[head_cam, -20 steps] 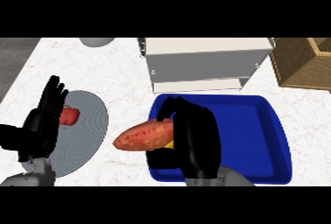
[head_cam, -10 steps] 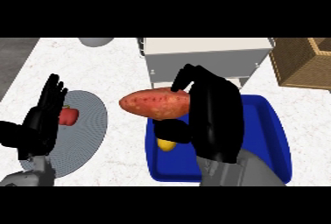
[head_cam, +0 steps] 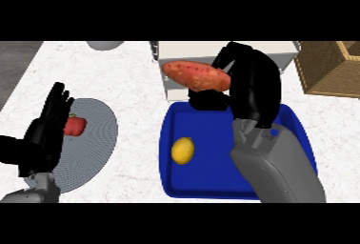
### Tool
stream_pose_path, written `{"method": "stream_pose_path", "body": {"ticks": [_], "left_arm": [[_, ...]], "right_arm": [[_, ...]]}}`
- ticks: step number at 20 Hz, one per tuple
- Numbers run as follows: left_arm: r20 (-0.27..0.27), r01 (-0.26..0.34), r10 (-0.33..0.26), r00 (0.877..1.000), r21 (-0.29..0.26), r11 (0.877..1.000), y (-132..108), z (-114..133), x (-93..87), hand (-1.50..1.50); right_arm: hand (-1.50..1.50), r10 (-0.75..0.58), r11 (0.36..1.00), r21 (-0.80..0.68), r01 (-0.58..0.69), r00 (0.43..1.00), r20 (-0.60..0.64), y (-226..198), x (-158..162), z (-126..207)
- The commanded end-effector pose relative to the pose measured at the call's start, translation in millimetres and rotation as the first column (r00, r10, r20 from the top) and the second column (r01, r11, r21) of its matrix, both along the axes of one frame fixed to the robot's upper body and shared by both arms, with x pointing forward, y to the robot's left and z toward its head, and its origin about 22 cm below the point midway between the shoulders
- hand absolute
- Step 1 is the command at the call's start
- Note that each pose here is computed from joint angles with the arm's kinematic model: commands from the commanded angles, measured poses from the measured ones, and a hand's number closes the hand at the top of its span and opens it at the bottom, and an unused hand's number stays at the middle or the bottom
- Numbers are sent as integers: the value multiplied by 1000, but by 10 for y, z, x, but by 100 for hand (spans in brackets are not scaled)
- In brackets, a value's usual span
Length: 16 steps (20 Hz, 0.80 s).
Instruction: Pick the sweet potato from the tray and place it in the tiered shelf
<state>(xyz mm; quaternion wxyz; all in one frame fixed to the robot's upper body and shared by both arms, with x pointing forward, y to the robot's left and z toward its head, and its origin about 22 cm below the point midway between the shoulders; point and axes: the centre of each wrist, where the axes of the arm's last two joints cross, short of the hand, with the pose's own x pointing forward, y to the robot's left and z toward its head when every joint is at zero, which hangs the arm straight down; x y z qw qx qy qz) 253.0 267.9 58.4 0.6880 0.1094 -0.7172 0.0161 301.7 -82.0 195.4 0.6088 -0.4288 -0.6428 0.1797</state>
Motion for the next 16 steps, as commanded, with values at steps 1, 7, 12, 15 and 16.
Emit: {"method": "stream_pose_path", "body": {"ticks": [1, 7, 12, 15, 16], "left_arm": [[6, -6, 6, 1000, -7, 1000, 112, -9, 43, 0], [8, 3, -3, 1000, 8, 1000, -238, -32, 59, 0], [23, -2, 2, 1000, 3, 1000, -128, -147, -1, 0], [1, 7, -7, 1000, 3, 1000, -17, 93, 40, 0], [-4, 3, -3, 1000, 1, 1000, 61, 27, -74, 0]], "right_arm": [[150, -47, 998, 52, 46, 999, 20, -27, 243, -98], [150, -71, 996, 59, 67, 996, 60, -250, 613, -445], [150, -60, 996, 78, 52, 994, 97, -318, 938, -574], [150, -41, 998, 53, 38, 996, 73, -292, 1067, -512], [150, -39, 999, 15, 38, 997, 65, -93, 1017, -485]]}}
